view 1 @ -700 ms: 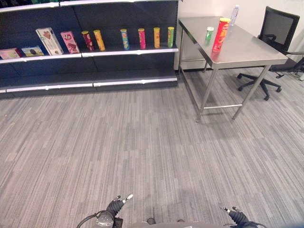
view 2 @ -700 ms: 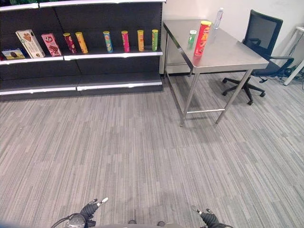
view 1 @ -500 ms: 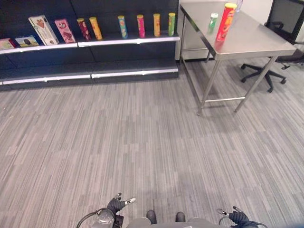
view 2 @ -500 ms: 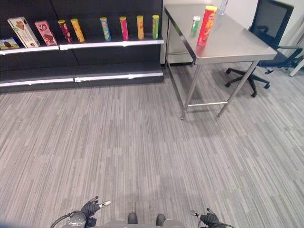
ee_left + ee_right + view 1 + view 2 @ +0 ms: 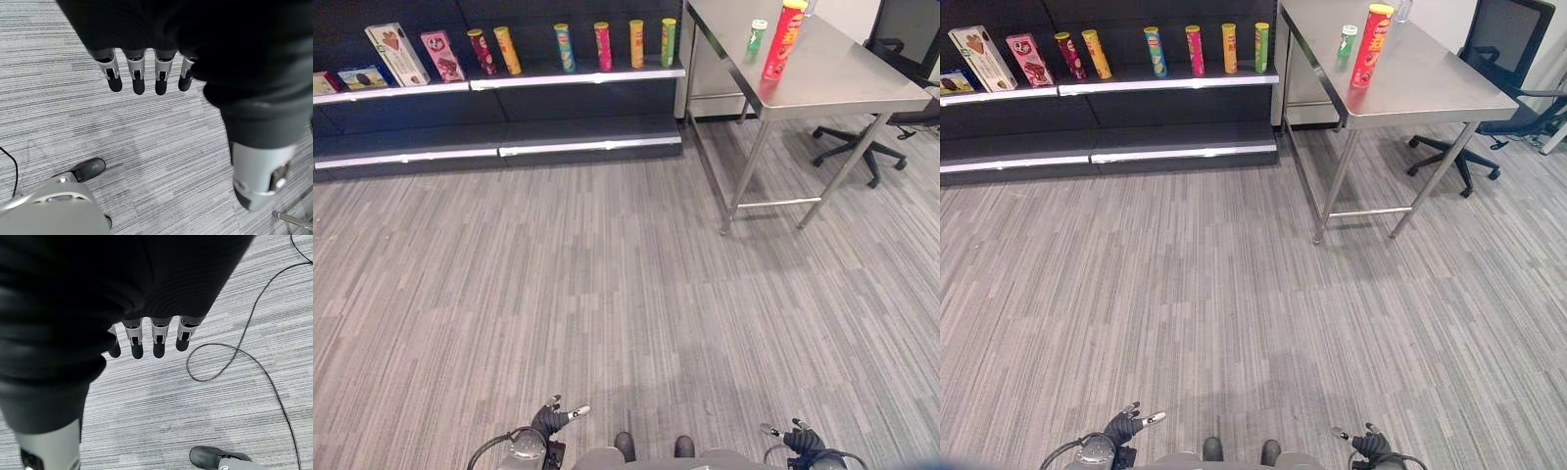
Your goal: Put the goods on the table back onto the shelves and tidy them up.
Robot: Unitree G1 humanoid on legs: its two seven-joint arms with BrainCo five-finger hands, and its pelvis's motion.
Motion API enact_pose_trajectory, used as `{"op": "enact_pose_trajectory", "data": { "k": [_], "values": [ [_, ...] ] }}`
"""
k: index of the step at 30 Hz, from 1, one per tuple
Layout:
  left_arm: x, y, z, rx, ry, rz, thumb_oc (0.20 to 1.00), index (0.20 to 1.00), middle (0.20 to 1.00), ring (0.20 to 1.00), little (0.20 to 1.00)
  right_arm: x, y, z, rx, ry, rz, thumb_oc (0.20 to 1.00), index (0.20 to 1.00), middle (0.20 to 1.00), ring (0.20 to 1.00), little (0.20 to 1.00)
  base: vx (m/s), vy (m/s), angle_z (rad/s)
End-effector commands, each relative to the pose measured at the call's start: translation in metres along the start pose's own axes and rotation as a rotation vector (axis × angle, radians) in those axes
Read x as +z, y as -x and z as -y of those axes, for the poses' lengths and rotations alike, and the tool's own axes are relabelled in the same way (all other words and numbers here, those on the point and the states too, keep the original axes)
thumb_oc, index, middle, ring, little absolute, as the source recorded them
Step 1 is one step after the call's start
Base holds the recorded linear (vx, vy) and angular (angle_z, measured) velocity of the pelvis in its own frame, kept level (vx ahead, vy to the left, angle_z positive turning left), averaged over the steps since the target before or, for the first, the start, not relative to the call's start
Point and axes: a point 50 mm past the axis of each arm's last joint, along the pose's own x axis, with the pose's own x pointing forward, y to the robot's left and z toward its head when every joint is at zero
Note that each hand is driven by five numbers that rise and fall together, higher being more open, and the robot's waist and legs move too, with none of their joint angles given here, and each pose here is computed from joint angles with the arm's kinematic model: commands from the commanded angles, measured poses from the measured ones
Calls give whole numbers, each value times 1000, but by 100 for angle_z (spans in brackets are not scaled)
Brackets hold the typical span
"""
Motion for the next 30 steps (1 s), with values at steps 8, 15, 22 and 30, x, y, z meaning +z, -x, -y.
{"op": "enact_pose_trajectory", "data": {
  "k": [8,15,22,30],
  "values": [
    [18,-5,-3,2,-61,40,1000,1000,1000,1000,1000,-1,-1,8,-30,16,-15,1000,1000,1000,1000,1000,0,0,0],
    [16,-5,-6,11,-54,28,1000,1000,1000,1000,1000,-7,0,12,-41,-6,-37,1000,1000,1000,1000,1000,14,-37,-1],
    [15,-5,-9,18,-54,21,1000,1000,1000,1000,1000,-7,0,13,-40,-11,-33,1000,1000,1000,1000,1000,13,-85,-1],
    [18,-6,-8,16,-45,31,1000,1000,1000,1000,1000,7,-2,17,-43,-9,21,1000,1000,1000,1000,1000,49,-83,0]
  ]
}}
